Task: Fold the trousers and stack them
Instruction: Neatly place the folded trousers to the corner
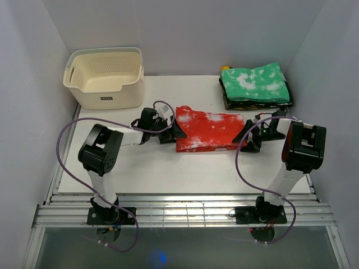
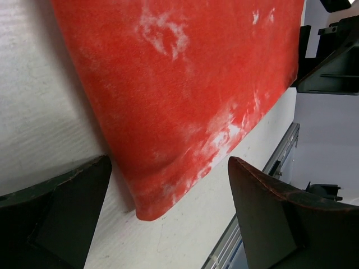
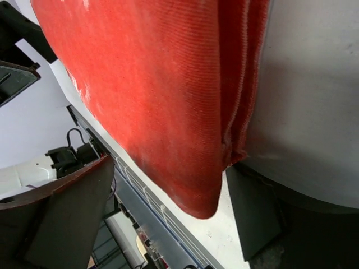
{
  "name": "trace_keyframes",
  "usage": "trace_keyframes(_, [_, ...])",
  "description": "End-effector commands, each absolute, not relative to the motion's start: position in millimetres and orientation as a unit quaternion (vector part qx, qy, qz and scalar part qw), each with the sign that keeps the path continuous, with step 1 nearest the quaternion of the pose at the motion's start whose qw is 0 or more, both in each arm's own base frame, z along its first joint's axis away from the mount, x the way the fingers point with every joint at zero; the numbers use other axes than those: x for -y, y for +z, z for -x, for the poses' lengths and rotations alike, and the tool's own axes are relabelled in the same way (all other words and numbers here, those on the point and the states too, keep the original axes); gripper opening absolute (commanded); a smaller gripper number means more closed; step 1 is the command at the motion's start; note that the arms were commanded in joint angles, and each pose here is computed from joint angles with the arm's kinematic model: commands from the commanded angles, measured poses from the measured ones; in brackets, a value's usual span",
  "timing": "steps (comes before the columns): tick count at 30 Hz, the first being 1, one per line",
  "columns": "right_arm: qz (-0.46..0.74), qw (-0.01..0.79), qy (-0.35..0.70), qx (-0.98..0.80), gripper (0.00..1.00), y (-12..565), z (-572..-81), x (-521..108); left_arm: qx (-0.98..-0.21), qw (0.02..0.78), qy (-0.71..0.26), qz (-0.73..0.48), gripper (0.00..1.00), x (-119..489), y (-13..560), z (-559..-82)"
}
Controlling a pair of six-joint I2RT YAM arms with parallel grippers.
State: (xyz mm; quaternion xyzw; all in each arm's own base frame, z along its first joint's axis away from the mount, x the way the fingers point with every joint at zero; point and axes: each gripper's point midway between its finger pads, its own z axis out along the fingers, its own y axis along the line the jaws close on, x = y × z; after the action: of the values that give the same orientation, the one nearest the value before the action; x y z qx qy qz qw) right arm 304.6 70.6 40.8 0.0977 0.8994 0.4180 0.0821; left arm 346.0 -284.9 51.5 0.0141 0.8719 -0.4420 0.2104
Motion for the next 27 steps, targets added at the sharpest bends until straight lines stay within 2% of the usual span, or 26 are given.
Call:
trace_keyframes(1, [-0.092,0.098,0.321,-0.937,0.84,-14.2,-313.2,-47.0,-0.89,0.178,-0.419,0.019,0.98,278.9,23.6,-342.7])
trace_keyframes(6, [-0.098,0.099,0.295,-0.945,0.75,-17.9,-315.5,-38.9,-0.888,0.146,-0.434,0.037,0.98,282.6,8.9,-333.8])
trace_keyframes(9, [-0.085,0.101,0.242,-0.961,0.85,-8.3,-309.5,-20.7,-0.887,0.153,-0.434,0.031,0.98,281.0,14.9,-331.7])
trace_keyframes(10, [-0.089,0.1,0.228,-0.964,0.93,-4.5,-306.7,-15.5,-0.885,0.159,-0.436,0.026,0.98,279.9,20.1,-332.4])
trace_keyframes(12, [-0.086,0.127,0.195,-0.969,0.98,7.7,-310.2,-4.5,-0.885,0.163,-0.436,0.021,0.98,279.1,24.0,-330.9])
trace_keyframes(17, [-0.101,0.177,0.196,-0.959,0.97,14.8,-334.0,-5.1,-0.884,0.168,-0.437,0.013,0.98,279.9,25.0,-333.1])
trace_keyframes(23, [-0.107,0.14,0.226,-0.958,0.92,-20.3,-333.3,-35.1,-0.887,0.166,-0.431,0.019,0.98,280.7,21.5,-338.2])
trace_keyframes(27, [-0.086,0.139,0.241,-0.957,0.91,-22.2,-334.8,-60.2,-0.898,0.16,-0.409,0.031,0.98,275.8,17.7,-339.8])
